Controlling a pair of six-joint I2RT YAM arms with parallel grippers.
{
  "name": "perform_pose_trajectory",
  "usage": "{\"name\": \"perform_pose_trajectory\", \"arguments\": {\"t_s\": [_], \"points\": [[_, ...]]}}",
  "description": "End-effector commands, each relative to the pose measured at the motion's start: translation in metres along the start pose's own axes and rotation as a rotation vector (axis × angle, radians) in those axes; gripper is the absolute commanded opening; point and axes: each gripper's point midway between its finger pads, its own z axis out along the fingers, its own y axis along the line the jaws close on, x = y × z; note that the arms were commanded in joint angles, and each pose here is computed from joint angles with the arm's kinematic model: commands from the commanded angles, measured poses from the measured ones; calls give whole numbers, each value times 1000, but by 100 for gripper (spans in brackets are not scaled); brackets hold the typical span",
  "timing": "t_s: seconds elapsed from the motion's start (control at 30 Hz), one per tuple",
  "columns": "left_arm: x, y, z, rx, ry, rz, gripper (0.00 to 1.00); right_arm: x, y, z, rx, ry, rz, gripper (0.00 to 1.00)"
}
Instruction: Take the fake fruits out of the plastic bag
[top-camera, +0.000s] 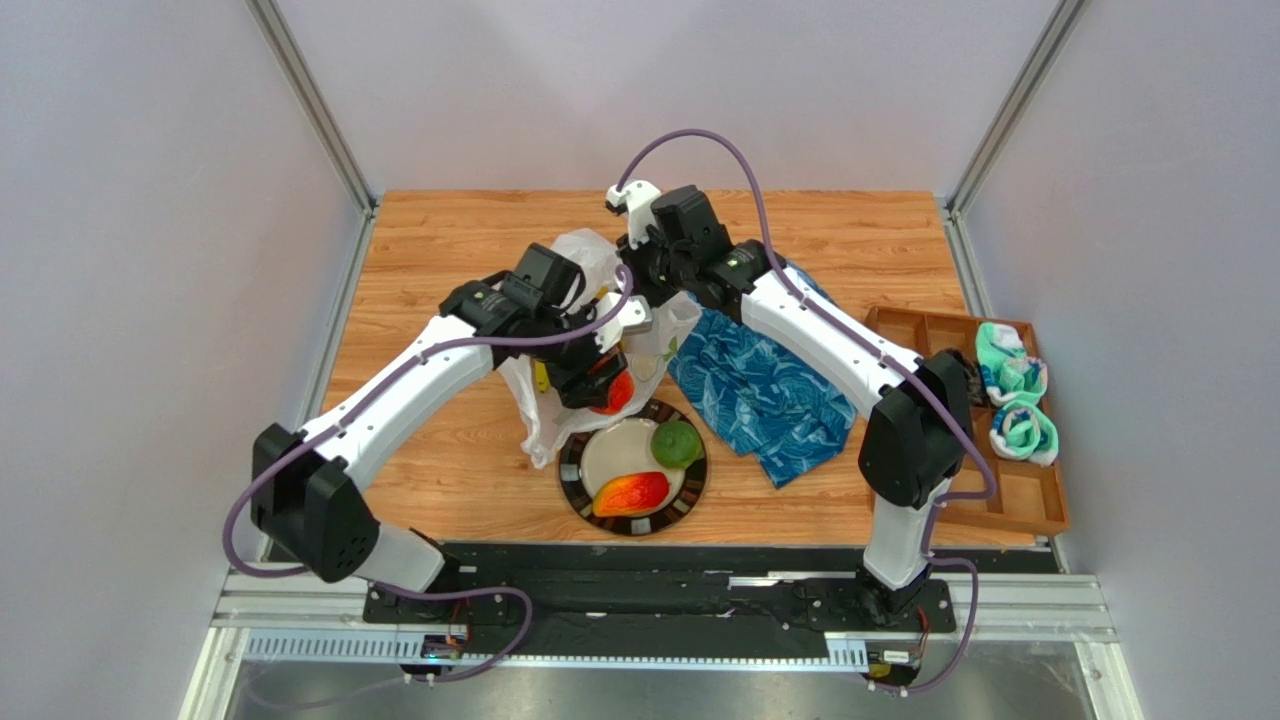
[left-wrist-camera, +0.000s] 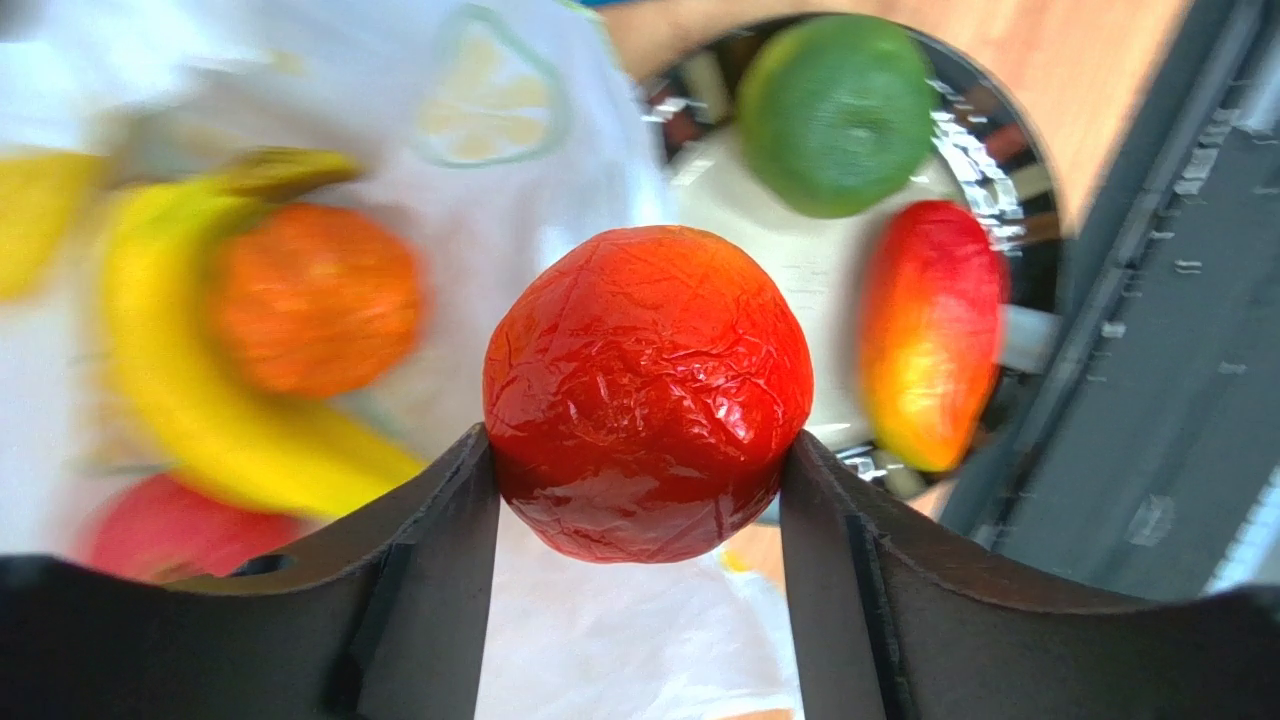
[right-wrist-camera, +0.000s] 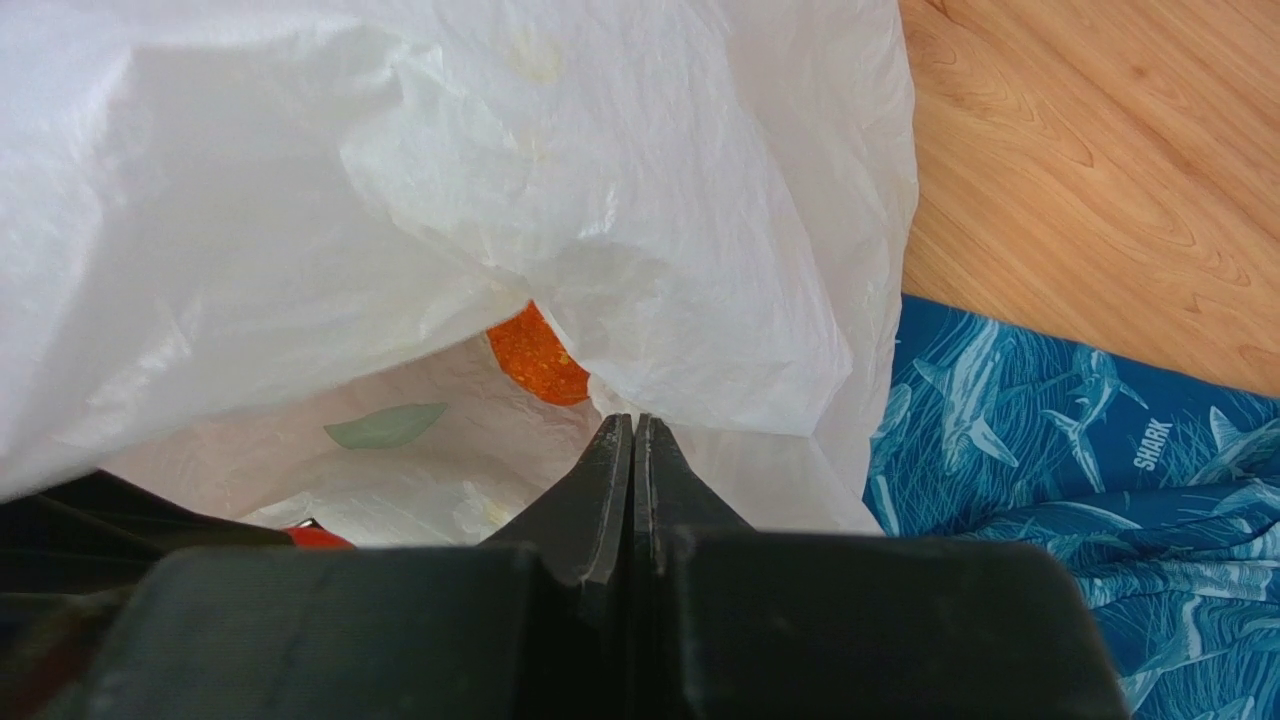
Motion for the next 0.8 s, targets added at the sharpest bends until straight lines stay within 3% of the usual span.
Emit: {"name": "perform_pose_trajectory", "arguments": {"t_s": [0.0,0.37,0.47,0.5,0.77], "points": [[2,-39,12,209,5,-39,54,-13,-2,-2,4,-44,-25,0],[33,-50,68,265,81,-117,58,-10,-7,0,27,-35,-21,0],[35,-50,77,264,80,-135,71,-10,-7,1,27,-35,-23,0],[34,-50,76,256,74,-139,99,-10,-7,1,27,-35,-24,0],[7,-31,25,121,-21,-106,99,-10,-7,-1,29,-38,-32,0]]}}
